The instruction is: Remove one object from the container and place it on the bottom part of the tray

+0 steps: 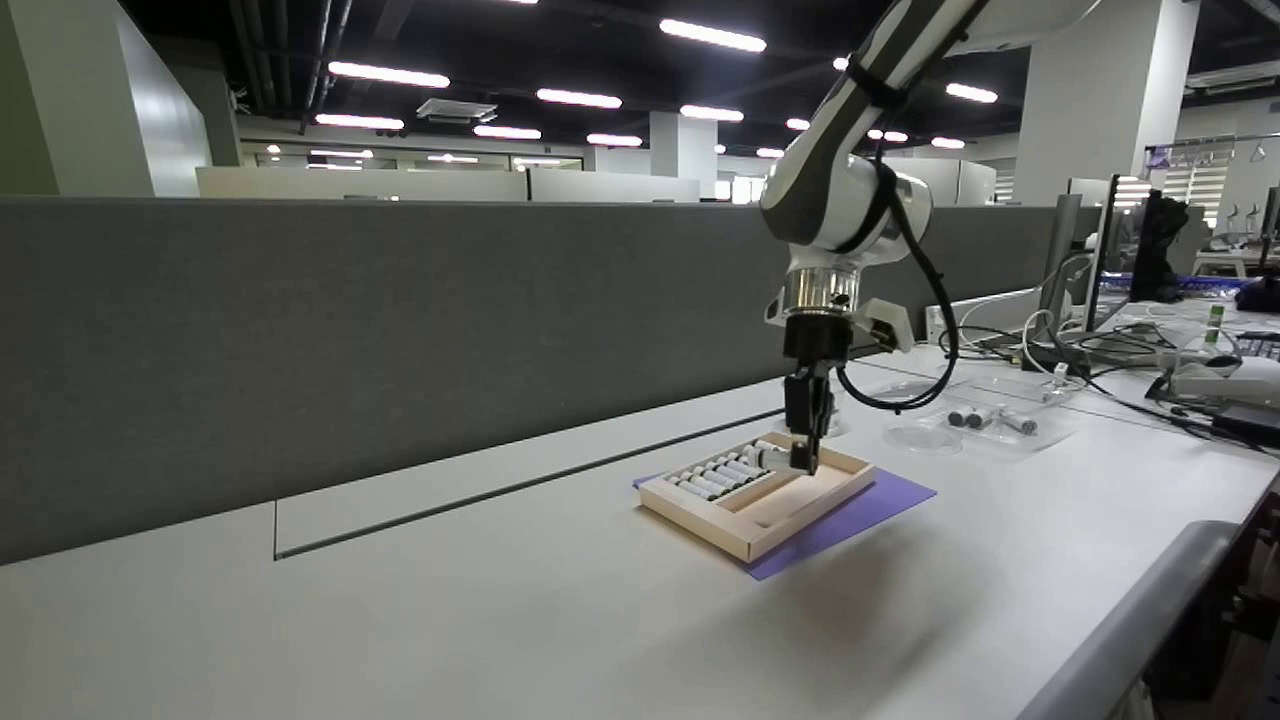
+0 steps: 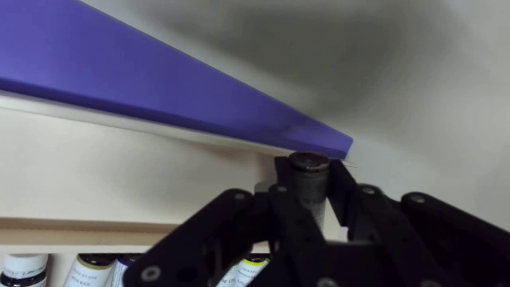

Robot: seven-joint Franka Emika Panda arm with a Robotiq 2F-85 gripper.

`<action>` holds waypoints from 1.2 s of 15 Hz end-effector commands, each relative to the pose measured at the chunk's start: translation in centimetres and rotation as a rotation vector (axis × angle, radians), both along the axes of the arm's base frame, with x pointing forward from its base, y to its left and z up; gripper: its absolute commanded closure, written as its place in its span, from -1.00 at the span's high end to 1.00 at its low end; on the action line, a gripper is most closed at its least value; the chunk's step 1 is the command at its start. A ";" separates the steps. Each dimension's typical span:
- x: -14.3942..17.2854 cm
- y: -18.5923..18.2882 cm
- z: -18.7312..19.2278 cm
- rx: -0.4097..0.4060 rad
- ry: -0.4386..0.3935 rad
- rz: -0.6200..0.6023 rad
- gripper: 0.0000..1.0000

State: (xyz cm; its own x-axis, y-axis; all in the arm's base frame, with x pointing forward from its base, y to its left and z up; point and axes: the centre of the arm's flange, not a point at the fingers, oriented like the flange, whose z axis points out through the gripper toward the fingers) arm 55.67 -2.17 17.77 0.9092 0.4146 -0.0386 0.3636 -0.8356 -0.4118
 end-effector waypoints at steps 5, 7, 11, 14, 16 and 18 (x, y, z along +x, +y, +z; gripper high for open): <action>4.7 -2.3 0.4 0.010 0.172 -0.109 -0.90; 5.3 -2.8 0.0 0.017 0.238 -0.131 -0.90; 6.5 -3.8 -1.4 0.026 0.345 -0.174 -0.90; 7.4 -4.3 -2.4 0.029 0.401 -0.203 -0.90; 7.8 -4.6 -2.9 0.030 0.430 -0.216 -0.90; 8.2 -4.7 -3.4 0.030 0.455 -0.225 -0.90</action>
State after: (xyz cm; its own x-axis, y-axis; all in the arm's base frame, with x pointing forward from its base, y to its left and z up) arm 61.59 -6.42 14.56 0.8853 0.2531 -0.3900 0.0108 -0.8498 -0.5270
